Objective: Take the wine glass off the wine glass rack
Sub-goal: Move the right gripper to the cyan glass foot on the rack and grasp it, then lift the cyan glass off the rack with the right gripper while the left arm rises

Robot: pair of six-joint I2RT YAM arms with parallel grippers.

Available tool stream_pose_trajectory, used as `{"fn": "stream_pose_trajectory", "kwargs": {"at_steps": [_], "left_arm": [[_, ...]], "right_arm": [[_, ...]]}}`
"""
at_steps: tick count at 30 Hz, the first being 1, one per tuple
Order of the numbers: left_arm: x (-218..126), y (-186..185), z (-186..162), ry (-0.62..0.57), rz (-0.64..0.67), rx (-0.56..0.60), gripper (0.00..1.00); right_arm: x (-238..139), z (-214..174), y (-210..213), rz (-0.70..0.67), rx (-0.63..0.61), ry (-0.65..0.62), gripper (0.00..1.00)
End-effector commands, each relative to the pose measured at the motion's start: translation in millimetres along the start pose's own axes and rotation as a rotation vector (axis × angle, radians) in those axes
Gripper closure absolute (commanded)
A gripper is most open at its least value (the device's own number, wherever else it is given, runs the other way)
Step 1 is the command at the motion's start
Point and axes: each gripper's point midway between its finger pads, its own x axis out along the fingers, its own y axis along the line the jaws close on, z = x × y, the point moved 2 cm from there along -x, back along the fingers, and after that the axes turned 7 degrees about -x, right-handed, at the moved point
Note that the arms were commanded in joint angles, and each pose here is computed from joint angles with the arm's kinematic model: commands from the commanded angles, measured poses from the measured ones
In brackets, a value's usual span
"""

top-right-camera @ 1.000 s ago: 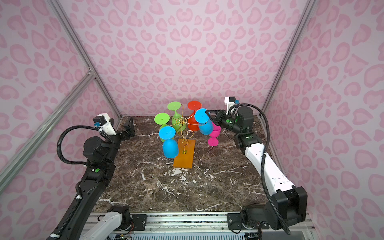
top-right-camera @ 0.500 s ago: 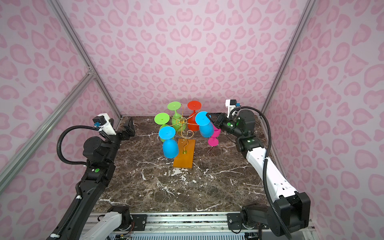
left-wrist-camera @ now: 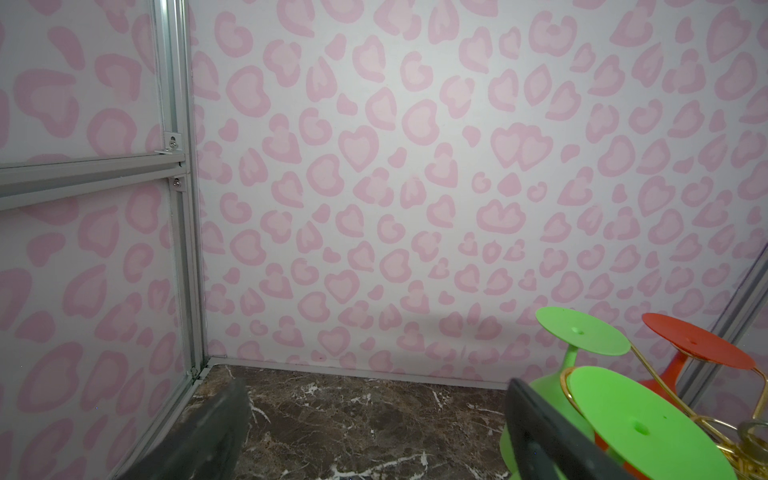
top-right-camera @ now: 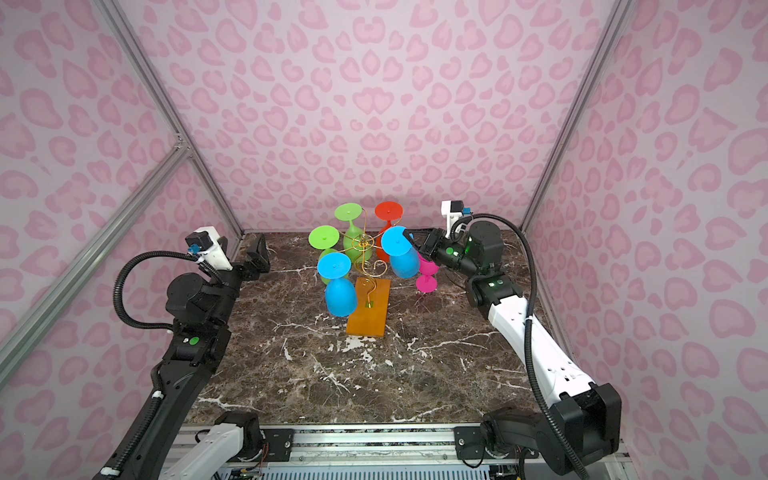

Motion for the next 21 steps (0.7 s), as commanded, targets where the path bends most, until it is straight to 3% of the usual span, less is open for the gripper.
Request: {"fn": "stream_pose_trajectory", "kwargs": {"at_steps": [1,21], "left_arm": [[-1.4,0.6,3.3,-0.017,0.003,0.002,0.03],[-2.0,1.5,4.8,-0.021,0.008,0.005,0.03]], "right_arm": [[4.2,4.2,5.2,0.024,-0.020,-0.017,1.00],[21.0,28.4,1.2,0.030,-0.034,-0.085,1.00]]}}
